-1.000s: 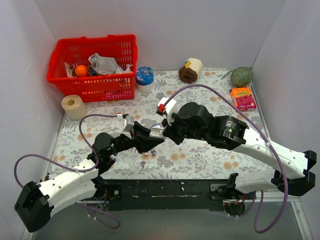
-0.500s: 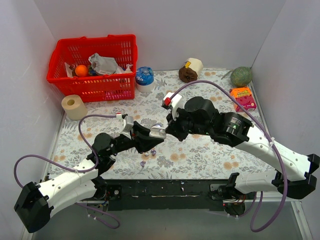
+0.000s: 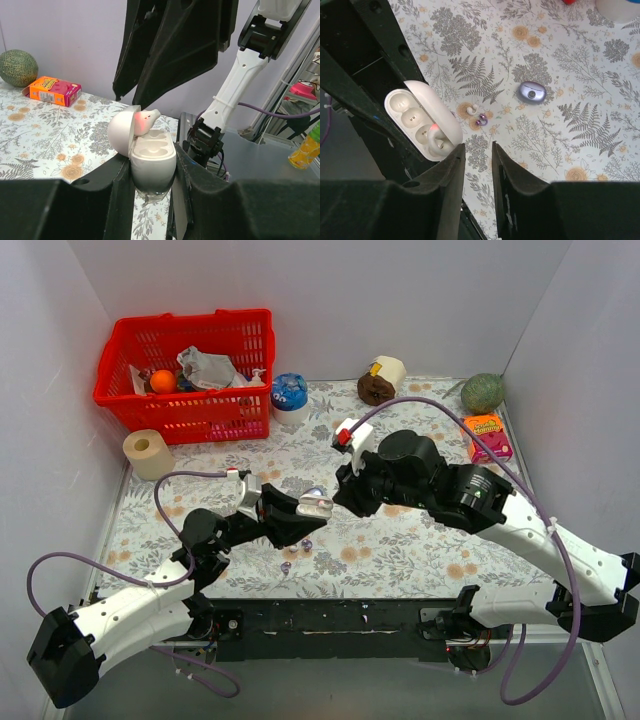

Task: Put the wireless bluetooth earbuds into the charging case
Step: Place the earbud in the charging case.

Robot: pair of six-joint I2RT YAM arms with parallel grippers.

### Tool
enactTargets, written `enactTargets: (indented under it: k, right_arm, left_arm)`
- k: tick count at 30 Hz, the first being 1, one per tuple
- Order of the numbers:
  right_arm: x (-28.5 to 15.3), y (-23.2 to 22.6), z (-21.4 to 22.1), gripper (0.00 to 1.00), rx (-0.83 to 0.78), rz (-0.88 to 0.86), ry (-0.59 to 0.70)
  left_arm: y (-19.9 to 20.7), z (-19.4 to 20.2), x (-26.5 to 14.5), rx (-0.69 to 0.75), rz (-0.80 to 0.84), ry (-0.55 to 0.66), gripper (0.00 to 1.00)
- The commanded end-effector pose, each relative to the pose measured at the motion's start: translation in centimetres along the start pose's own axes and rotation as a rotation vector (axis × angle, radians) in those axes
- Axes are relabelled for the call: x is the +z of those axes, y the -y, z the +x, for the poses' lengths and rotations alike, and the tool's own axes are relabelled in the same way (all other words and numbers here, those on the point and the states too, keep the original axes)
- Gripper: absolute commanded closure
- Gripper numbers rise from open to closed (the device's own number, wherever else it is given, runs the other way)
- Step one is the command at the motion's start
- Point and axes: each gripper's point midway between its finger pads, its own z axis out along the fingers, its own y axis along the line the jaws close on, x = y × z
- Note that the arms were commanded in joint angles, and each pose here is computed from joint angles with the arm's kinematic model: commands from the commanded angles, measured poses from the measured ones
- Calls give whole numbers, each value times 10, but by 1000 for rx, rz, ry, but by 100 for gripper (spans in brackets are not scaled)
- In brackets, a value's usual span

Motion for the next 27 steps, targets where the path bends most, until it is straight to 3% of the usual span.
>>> enactTargets:
  k: [1, 5, 27]
  right_arm:
    - [-23, -6, -33, 61, -4, -35, 143]
    - [-32, -9, -36, 57, -36, -53, 153]
    - [-2, -12, -11, 57, -69, -61, 50]
  left_arm:
    - [1, -1, -1, 4, -5, 6, 100]
    - [-4, -1, 0, -6, -28, 5, 100]
    - [-13, -1, 10, -47, -54, -16, 100]
